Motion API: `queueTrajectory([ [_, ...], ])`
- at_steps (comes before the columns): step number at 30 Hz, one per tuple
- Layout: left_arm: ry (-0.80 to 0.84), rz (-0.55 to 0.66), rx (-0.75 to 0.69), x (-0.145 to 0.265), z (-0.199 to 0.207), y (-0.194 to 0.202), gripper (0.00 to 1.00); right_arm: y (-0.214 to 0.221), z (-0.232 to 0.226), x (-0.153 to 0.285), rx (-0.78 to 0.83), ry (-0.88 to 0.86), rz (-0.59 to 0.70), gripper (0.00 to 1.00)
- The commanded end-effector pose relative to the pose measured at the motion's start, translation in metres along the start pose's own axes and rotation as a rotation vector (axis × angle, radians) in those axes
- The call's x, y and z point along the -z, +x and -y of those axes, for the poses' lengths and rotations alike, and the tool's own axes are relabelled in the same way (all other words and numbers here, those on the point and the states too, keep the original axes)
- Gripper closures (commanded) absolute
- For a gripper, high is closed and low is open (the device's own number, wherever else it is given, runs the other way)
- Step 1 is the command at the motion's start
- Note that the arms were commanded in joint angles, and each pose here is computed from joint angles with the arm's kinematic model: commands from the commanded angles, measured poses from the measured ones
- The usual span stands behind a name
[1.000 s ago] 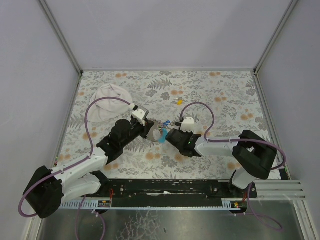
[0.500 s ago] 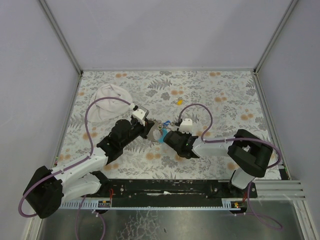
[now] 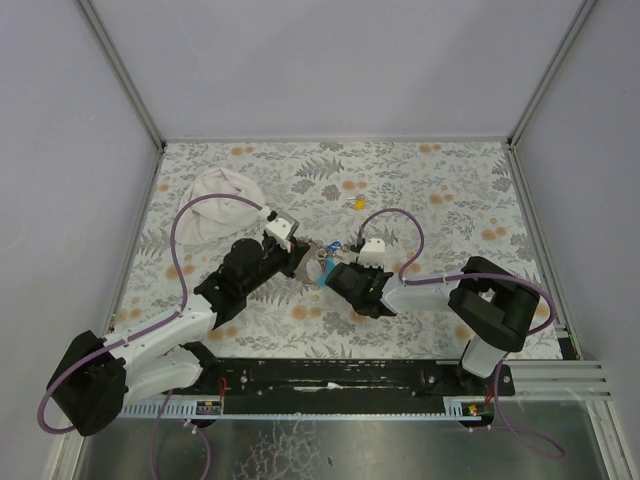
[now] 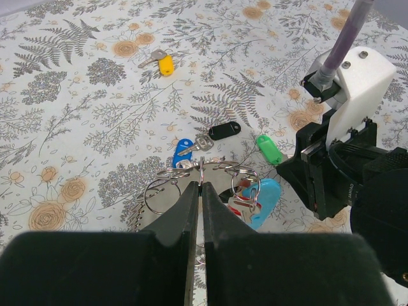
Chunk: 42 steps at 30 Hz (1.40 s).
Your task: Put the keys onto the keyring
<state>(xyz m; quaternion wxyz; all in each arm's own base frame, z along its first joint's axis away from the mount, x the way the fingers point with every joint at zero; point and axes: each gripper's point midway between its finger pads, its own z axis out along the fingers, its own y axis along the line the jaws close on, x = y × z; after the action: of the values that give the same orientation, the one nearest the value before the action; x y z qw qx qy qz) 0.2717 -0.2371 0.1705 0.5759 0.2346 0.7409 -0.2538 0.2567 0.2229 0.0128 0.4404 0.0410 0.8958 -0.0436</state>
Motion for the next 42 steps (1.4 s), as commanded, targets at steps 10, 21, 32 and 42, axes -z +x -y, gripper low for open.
queueTrajectory([
  [10,0.007,-0.025,0.000,-0.001,0.001,0.007,1.00,-0.017,0.000,-0.002,-0.042,0.043,0.083,0.91],
  [21,0.037,-0.023,-0.017,0.001,0.005,0.007,1.00,-0.047,0.006,0.024,0.078,-0.059,0.141,1.00],
  [32,0.131,-0.015,-0.066,0.005,0.020,0.007,1.00,-0.077,-0.003,0.057,0.300,-0.232,0.167,1.00],
  [42,0.235,-0.032,-0.105,0.006,0.035,0.012,1.00,-0.104,-0.024,0.108,0.458,-0.612,0.368,1.00],
])
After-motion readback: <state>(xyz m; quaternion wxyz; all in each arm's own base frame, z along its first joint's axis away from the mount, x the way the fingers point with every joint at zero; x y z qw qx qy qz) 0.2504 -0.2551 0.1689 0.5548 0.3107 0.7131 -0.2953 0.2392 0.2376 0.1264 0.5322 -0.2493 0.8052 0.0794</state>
